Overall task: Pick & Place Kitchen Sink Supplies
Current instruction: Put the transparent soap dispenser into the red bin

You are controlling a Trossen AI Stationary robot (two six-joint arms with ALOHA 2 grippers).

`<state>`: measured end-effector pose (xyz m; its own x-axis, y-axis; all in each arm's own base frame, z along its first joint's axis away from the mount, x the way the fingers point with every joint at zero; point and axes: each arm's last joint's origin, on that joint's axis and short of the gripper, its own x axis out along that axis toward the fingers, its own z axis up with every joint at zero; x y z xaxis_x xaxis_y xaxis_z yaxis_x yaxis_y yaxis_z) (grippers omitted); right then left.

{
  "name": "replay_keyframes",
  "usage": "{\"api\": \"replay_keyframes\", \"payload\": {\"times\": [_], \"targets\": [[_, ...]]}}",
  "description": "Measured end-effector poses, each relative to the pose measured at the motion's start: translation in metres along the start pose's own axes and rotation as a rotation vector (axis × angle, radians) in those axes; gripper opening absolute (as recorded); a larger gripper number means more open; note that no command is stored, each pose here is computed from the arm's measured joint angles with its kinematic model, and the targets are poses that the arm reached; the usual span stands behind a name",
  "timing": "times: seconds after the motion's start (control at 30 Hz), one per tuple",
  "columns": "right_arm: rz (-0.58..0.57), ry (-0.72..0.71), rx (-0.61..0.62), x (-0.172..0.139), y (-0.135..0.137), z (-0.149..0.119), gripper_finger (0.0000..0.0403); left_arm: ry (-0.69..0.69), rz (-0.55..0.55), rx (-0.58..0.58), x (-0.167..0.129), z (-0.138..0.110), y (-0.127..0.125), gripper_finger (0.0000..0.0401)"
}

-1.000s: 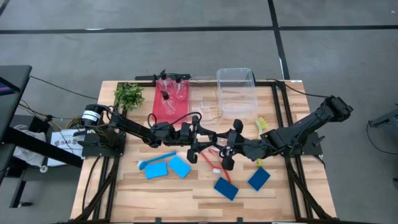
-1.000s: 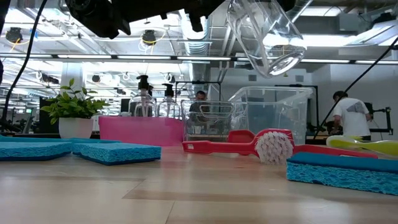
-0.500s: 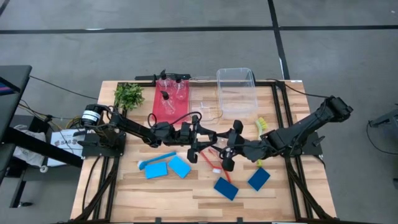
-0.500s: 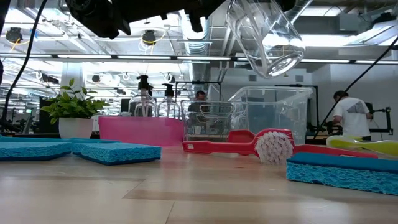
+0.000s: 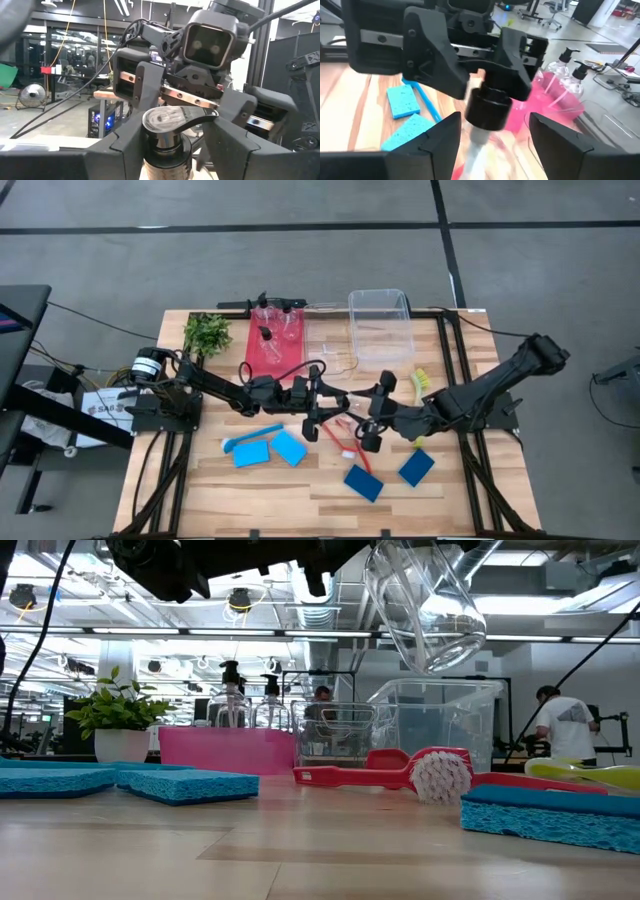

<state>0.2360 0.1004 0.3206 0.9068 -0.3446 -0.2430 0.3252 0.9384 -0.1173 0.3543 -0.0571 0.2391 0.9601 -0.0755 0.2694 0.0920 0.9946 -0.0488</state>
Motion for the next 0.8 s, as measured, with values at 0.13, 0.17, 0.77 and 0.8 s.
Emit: {"api": "replay_keyframes", "payload": {"times": [0.13, 0.17, 0.77, 0.8], "targets": [[0.001, 0.017, -0.018, -0.006, -0.006, 0.0, 0.0223, 0.004, 0.0, 0.0, 0.0, 0.0, 0.0, 0.0184], [0.004, 0.022, -0.024, -0.009, -0.007, 0.0, 0.0223, 0.004, 0.0, 0.0, 0.0, 0.0, 0.0, 0.0184], [0.124, 0.064, -0.062, -0.067, -0.032, 0.0, 0.0224, 0.032, 0.08, 0.068, 0.001, -0.003, 0.017, 0.0184], [0.129, 0.071, -0.043, -0.07, -0.033, -0.001, 0.0224, 0.039, 0.103, 0.087, 0.001, -0.003, 0.018, 0.0184]]}}
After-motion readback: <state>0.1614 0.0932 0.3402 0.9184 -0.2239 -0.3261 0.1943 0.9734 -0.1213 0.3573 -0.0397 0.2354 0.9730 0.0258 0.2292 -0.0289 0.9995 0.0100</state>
